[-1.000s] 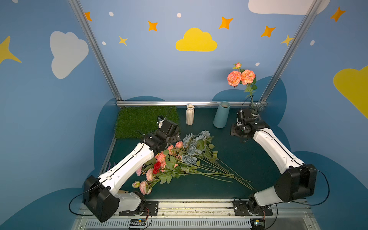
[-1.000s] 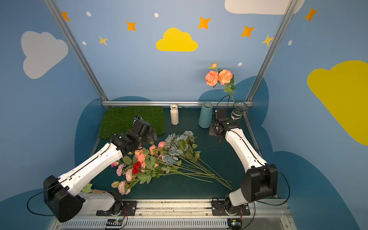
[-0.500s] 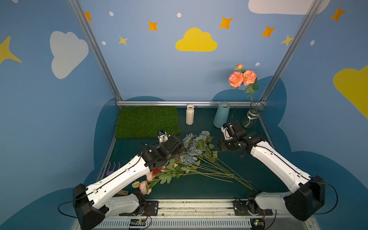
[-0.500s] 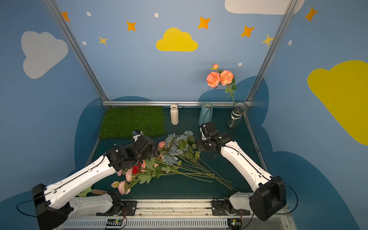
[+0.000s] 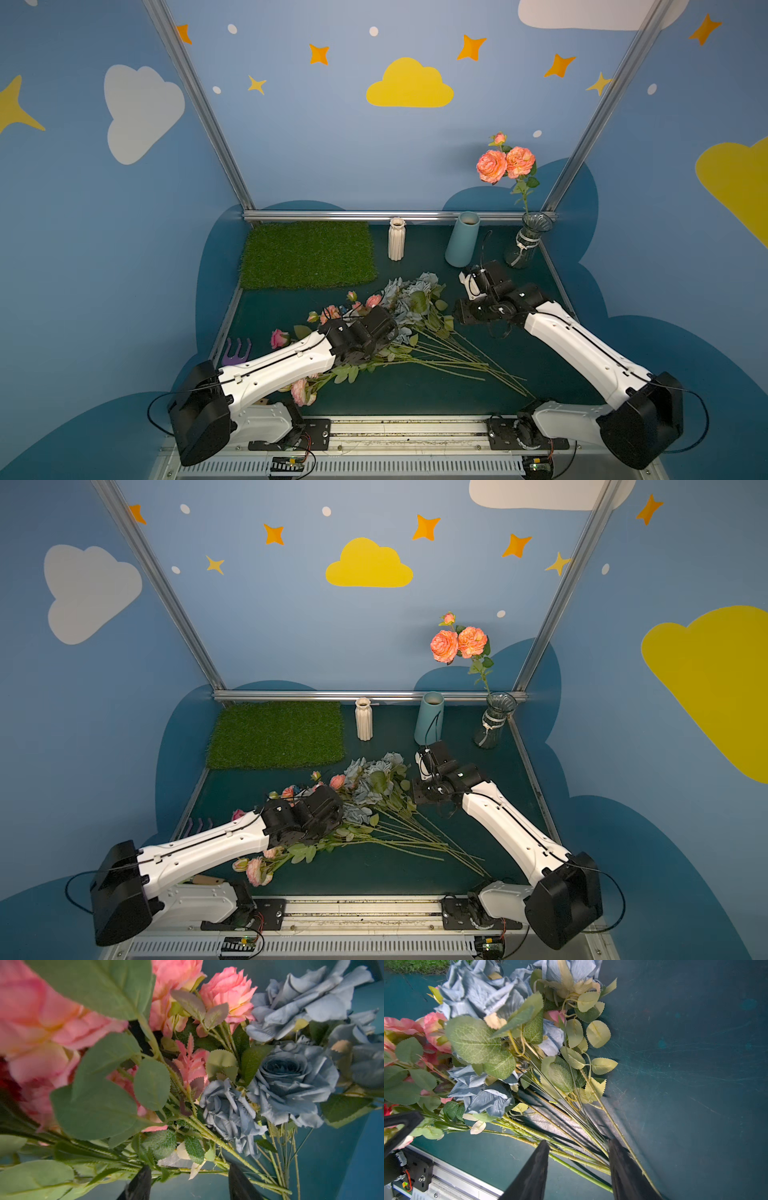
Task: Place the pink flowers into the vase
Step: Pick up the flower at the center of the board.
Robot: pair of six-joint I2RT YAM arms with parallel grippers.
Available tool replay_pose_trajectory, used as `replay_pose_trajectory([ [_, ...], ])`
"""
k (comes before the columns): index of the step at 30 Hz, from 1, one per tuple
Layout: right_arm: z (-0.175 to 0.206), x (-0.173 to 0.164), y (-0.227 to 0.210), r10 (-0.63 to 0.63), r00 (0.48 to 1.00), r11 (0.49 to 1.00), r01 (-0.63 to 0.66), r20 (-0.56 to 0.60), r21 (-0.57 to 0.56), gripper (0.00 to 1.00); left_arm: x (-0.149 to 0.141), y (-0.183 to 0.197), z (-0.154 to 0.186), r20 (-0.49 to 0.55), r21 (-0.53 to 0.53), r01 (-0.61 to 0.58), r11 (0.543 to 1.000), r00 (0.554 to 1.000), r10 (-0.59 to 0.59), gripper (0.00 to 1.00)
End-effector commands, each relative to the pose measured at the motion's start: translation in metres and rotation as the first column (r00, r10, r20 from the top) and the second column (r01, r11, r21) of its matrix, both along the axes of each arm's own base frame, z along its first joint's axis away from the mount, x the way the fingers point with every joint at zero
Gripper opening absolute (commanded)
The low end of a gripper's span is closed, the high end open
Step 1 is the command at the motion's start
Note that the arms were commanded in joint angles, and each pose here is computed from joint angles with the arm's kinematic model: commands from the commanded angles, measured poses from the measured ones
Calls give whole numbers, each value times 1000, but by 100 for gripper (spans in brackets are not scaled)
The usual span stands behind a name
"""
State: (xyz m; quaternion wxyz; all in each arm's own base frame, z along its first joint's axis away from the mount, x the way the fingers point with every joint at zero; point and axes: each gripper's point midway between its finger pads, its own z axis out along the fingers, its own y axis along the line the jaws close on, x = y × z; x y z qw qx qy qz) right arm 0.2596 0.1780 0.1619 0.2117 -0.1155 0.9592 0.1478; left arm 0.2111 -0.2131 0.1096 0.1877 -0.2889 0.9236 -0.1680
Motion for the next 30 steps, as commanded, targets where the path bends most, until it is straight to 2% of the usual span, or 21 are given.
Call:
replay_pose_trajectory([
  [1,7,-3,4,19,1000,999,-19,20,31,48,7,-14,2,-5,-101,-74,992,997,74,59],
  [9,10,-5,6,30,999,997,-32,21,70,48,14,-17,-18,-32,-169,-172,970,985,169,37],
  [19,13,-8,9,19,999,992,-24,38,121,48,23,-19,-34,-49,-194,-232,953,973,226,38],
  [30,14,-8,8,19,998,990,-26,53,139,48,26,-9,-47,-69,-168,-277,946,961,269,32],
])
